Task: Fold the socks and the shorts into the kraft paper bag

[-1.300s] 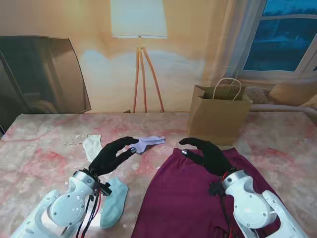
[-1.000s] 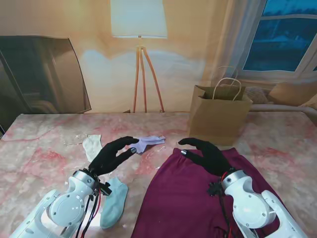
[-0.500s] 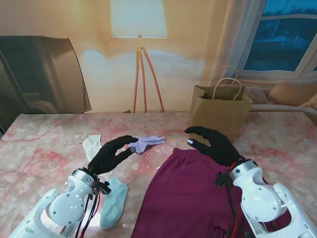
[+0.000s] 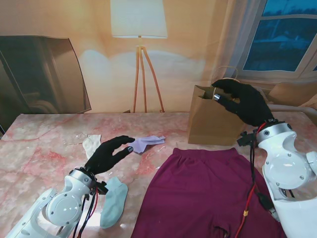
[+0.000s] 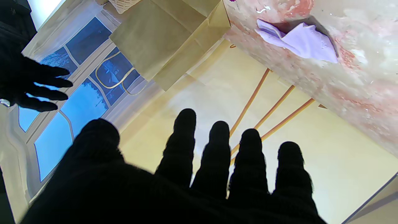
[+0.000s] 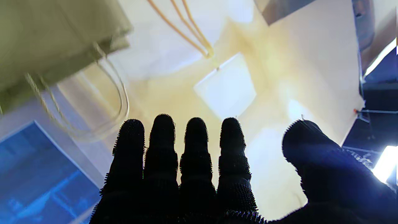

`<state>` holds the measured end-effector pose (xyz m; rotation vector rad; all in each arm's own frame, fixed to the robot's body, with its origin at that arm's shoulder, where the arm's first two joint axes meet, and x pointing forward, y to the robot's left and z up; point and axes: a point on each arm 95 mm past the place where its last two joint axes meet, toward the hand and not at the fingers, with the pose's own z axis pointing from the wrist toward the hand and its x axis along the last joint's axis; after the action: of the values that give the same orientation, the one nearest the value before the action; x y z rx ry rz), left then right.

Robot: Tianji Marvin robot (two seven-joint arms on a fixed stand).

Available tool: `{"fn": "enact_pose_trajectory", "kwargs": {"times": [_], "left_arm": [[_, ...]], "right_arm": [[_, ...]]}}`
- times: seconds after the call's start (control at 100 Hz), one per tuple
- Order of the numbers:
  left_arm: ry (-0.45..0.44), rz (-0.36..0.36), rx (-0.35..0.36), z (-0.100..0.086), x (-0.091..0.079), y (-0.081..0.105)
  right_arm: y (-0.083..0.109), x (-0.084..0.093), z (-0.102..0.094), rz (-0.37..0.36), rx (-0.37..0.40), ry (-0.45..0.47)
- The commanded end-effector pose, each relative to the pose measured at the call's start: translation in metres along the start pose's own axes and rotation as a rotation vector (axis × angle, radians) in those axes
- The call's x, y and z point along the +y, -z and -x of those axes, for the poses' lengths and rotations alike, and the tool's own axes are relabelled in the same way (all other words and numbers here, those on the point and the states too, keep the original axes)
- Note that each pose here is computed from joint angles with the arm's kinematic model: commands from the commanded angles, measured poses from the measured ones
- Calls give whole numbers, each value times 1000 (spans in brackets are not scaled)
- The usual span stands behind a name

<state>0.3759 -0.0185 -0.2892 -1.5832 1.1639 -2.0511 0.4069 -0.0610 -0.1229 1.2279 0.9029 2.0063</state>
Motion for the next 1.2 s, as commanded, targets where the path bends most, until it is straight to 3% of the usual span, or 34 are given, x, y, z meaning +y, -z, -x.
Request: {"fn": "enact_pose_trajectory", "kwargs": {"times": [0.0, 0.2, 0.42, 0.62, 0.85, 1.19], "left_arm": [[0, 1, -7, 0, 1, 2], [6, 5, -19, 3, 3, 0], [12, 20, -20, 6, 5, -6], [18, 31, -13, 8, 9, -10], [25, 41, -13, 10, 11, -16], [31, 71, -14, 15, 14, -24]], "right_arm": [[-8, 21, -5, 42, 10, 46], [-22, 42, 11, 74, -53, 130], [-31, 50, 40, 133, -139, 193], [-43, 50, 66, 201, -175, 203], [-61, 48, 92, 173, -242, 209], [-91, 37, 116, 184, -271, 217]]}}
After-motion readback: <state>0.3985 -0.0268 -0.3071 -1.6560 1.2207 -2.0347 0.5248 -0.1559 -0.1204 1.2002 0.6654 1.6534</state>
